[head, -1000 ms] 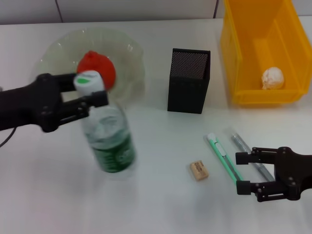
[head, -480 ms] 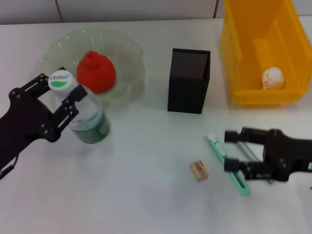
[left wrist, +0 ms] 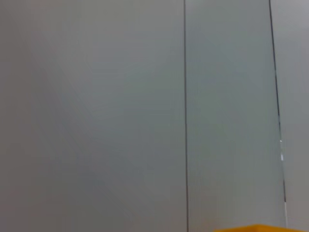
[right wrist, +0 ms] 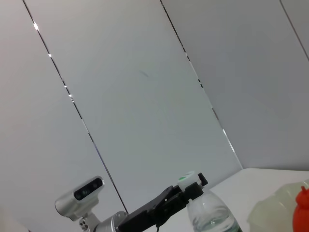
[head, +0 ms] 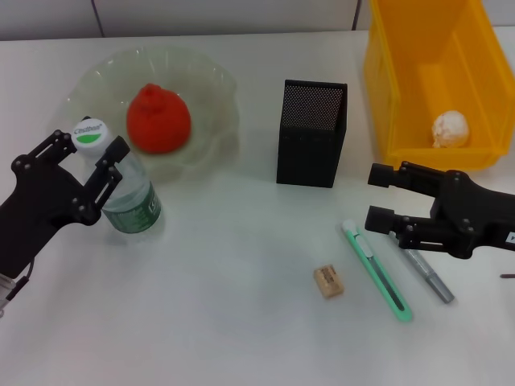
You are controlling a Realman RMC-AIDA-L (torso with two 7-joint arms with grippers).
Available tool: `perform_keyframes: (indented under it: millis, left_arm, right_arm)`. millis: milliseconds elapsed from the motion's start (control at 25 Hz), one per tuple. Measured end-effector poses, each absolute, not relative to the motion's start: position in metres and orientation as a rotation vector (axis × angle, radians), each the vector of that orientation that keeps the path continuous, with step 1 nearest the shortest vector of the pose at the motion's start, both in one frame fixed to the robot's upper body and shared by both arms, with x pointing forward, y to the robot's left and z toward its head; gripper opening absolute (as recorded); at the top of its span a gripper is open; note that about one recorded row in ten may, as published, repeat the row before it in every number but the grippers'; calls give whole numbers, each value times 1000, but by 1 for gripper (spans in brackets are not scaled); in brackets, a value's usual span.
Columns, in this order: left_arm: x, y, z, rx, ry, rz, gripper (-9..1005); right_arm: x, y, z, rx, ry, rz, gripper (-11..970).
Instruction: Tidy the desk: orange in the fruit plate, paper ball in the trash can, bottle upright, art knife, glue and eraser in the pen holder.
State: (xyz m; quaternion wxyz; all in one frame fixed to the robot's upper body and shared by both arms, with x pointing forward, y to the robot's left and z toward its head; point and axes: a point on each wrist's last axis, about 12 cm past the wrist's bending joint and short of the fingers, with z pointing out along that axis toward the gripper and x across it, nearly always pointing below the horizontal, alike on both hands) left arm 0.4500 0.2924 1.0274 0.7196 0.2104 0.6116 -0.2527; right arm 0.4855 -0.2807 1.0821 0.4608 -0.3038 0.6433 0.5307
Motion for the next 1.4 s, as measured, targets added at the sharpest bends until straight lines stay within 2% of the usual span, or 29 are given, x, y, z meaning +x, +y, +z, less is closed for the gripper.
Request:
perform_keyframes:
  millis: [200,400,440,520,560,680,760,880,960,1000,1120,1160,1200,1320,1360,1400]
  left_arm:
    - [447,292,1028,436,1338,-558,510]
    - [442,297,1035,394,1274,-560,712]
    - [434,304,1045,354,1189,-580,752]
    - [429,308,1050,331,1146,-592,758]
    - [418,321,1057,280,1096,-625,760]
    - [413,335,1062,270,1115,-666,769]
    - [411,355,1068,397,1255,-817,775]
    - [409,357,1069,525,1336,-916,783]
    - [408,353,1069,691,1401,-1023,786]
    - [408,353,1069,691,1401,-1023,786]
    - [412,343,1068,815,1418,-1087,785]
    - [417,336,1069,866,1411,-1103,785]
    - [417,336,1069,866,1411,-1103,785]
    - [423,330,1070,915,1403,-1121,784]
    - [426,327,1071,938,1402,-1129,784]
    - [426,327,1071,938,1402,-1129,784]
  right_arm:
    - [487,-279,1083,-747,1572,1309,842]
    - [488,-279,1084,-743,1562,1305,842]
    - [489,-279,1085,-739,1551,1304,842]
    - [491,-281,1089,-730,1526,1297,843]
    - [493,-287,1095,-710,1500,1289,843]
    - [495,-292,1100,-705,1493,1283,843]
    - [499,-298,1109,-728,1497,1272,843]
    - [504,-299,1116,-758,1505,1260,843]
    - [514,-301,1133,-822,1562,1241,843]
    - [514,-301,1133,-822,1562,1241,843]
    - [526,-297,1158,-944,1688,1202,843]
    - [532,-290,1180,-1049,1839,1126,843]
    - [532,-290,1180,-1049,1839,1126,843]
    - [537,-277,1206,-1122,2059,957,843]
    - [538,-265,1221,-1151,2208,814,843]
    - [538,-265,1221,-1151,2208,814,843]
